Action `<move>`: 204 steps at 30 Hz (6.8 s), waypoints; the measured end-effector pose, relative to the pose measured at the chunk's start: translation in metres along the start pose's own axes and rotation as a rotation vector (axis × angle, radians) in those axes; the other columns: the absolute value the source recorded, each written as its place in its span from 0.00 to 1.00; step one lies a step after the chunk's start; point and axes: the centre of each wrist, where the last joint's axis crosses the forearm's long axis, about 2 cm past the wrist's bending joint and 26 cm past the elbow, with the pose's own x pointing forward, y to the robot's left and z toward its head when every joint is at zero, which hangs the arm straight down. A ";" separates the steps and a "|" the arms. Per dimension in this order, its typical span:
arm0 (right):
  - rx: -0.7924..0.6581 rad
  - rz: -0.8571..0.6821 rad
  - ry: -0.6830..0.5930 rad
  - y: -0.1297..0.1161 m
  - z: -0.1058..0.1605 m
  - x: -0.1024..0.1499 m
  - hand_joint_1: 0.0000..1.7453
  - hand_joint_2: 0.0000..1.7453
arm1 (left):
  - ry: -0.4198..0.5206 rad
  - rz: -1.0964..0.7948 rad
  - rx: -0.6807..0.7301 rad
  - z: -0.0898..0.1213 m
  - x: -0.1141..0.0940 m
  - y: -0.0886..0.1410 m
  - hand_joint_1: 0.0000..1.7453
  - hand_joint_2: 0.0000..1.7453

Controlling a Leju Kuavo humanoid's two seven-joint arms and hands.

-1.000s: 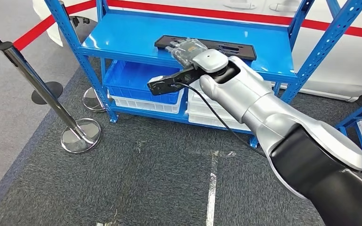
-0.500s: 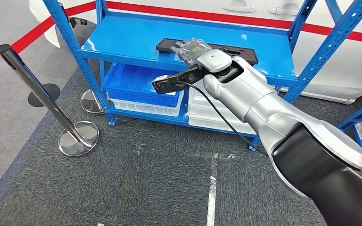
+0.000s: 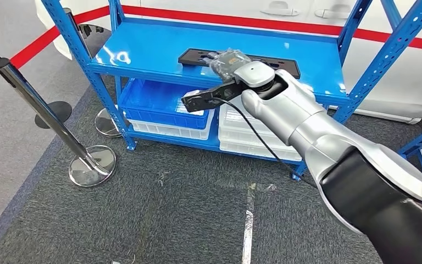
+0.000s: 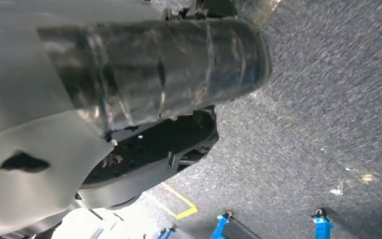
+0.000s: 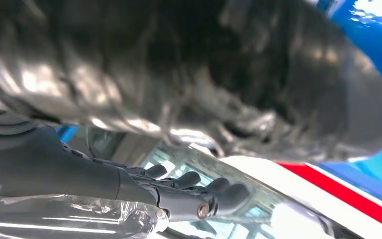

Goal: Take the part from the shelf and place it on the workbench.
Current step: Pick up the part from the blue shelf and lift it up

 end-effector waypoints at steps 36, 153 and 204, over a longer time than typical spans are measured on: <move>0.040 -0.003 -0.014 0.011 -0.002 0.006 0.00 0.00 | 0.002 0.003 0.003 0.000 0.001 0.000 0.00 0.00; 0.358 -0.020 0.059 0.144 0.004 -0.005 0.00 1.00 | 0.023 -0.007 0.065 0.000 0.006 0.008 0.00 0.00; 0.224 -0.009 0.009 0.132 0.001 0.004 1.00 1.00 | 0.003 -0.003 0.073 0.002 0.003 0.014 0.00 0.00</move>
